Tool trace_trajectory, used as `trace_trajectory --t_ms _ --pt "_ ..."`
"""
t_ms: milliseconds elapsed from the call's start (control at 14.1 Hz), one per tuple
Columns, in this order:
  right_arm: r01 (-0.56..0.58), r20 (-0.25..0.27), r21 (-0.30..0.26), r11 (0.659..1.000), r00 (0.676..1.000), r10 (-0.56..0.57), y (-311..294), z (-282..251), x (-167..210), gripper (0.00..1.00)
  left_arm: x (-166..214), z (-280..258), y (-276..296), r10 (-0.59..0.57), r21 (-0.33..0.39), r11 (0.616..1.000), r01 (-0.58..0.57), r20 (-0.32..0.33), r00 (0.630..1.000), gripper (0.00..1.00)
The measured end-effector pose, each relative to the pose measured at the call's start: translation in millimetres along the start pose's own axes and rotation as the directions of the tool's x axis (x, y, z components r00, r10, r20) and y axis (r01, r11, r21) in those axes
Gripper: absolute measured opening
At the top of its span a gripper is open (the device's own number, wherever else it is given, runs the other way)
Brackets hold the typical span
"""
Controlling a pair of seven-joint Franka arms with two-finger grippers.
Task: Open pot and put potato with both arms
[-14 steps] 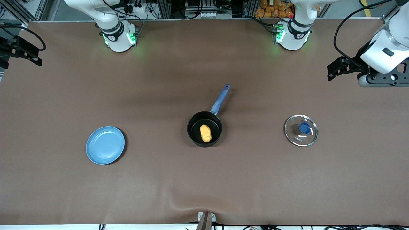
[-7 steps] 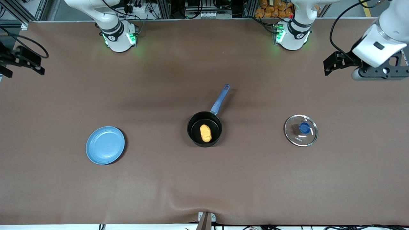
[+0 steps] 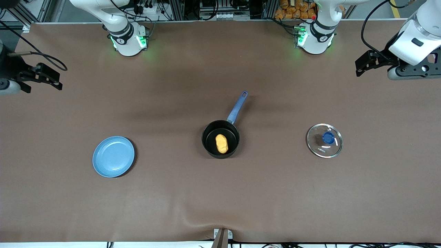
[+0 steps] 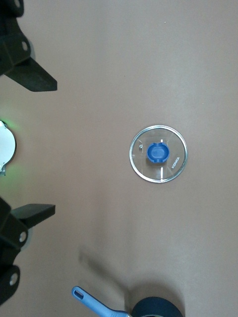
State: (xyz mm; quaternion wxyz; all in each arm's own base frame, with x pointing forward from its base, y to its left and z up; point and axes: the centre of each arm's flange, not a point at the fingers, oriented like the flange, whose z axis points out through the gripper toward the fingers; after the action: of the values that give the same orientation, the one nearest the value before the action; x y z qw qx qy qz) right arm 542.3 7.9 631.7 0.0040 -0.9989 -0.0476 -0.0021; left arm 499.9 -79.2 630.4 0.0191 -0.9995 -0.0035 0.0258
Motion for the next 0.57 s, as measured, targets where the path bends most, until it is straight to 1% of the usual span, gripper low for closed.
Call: trace_trajectory --t_ms 213,567 --pt "0.002 -0.013 0.005 1.0 1.0 -0.002 -1.8 -2.8 3.9 1.0 1.4 -2.9 -2.1 -0.004 -0.003 1.0 0.004 -0.012 1.0 1.0" --pt "0.014 -0.009 0.005 1.0 1.0 -0.014 -8.3 -0.5 6.6 1.0 8.5 -4.1 -11.4 -0.022 -0.007 1.0 0.022 -0.017 1.0 1.0"
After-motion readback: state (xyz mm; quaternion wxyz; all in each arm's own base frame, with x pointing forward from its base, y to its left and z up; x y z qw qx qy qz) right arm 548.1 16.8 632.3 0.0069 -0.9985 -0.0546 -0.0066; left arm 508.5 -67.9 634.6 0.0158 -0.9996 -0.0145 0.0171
